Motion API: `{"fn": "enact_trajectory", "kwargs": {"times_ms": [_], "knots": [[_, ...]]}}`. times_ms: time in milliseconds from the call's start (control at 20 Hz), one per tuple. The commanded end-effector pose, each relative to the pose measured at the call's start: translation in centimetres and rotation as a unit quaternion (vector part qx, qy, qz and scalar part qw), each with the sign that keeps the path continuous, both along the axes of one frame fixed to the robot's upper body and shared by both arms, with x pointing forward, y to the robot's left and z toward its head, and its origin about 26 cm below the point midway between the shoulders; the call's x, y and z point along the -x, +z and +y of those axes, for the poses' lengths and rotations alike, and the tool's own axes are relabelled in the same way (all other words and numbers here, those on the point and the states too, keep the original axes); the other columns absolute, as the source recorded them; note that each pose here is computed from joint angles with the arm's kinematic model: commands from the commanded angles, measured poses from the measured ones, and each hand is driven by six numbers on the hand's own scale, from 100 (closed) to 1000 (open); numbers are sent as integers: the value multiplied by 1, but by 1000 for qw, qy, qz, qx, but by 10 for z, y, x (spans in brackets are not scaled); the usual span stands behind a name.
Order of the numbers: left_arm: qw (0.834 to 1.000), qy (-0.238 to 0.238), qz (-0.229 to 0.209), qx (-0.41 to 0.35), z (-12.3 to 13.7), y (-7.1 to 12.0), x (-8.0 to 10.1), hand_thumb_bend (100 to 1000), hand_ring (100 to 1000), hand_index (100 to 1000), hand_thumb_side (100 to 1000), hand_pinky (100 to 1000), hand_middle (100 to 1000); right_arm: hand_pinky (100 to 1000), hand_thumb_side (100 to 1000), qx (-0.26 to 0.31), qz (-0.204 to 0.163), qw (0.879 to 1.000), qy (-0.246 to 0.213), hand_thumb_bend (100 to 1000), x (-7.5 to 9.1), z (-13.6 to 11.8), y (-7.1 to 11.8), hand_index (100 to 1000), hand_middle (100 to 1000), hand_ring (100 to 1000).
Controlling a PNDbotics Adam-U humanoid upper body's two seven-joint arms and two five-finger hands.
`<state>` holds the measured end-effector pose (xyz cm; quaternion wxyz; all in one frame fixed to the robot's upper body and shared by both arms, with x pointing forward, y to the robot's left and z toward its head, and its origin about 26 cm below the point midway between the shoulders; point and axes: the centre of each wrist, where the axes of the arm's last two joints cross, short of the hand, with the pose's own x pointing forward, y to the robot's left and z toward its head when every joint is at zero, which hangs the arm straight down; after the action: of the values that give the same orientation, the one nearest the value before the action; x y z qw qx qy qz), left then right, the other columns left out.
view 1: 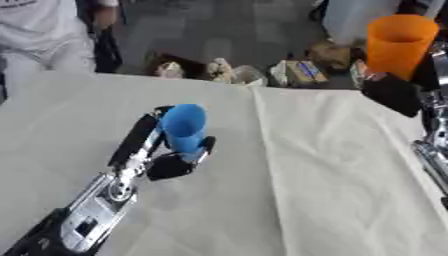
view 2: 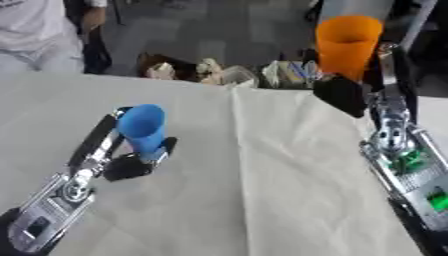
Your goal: Pour the contents of one cup into another cup.
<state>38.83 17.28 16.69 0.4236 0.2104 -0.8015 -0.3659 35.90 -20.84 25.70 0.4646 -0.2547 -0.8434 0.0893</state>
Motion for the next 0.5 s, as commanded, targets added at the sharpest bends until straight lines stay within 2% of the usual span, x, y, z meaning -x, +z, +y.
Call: {"fn": "enact_trajectory", "kwargs": {"times_ms": [50,100,150,200,250,500], "knots": [[1000,1,-13,-16,9,18,2,100,725,650,1000,672,775,262,221,3,-15,1000,3,100,3,-1,8,440,263,309],[1000,-2,-12,-27,10,20,3,100,771,709,1000,750,813,261,220,3,-13,1000,2,100,3,-1,7,440,263,309],[999,-6,-11,-36,11,23,4,100,771,709,1000,750,813,261,220,2,-11,1000,1,100,2,-1,6,440,263,309],[999,-10,-11,-46,11,27,5,100,816,762,1000,838,851,261,221,2,-9,1000,0,100,2,-1,5,440,263,309],[998,-14,-12,-56,12,31,6,100,835,784,1000,868,870,262,221,1,-8,1000,0,100,2,-1,4,440,263,309],[995,-37,-17,-95,16,48,13,100,870,848,1000,908,904,261,217,-2,0,1000,-2,100,0,-2,1,439,262,309]]}}
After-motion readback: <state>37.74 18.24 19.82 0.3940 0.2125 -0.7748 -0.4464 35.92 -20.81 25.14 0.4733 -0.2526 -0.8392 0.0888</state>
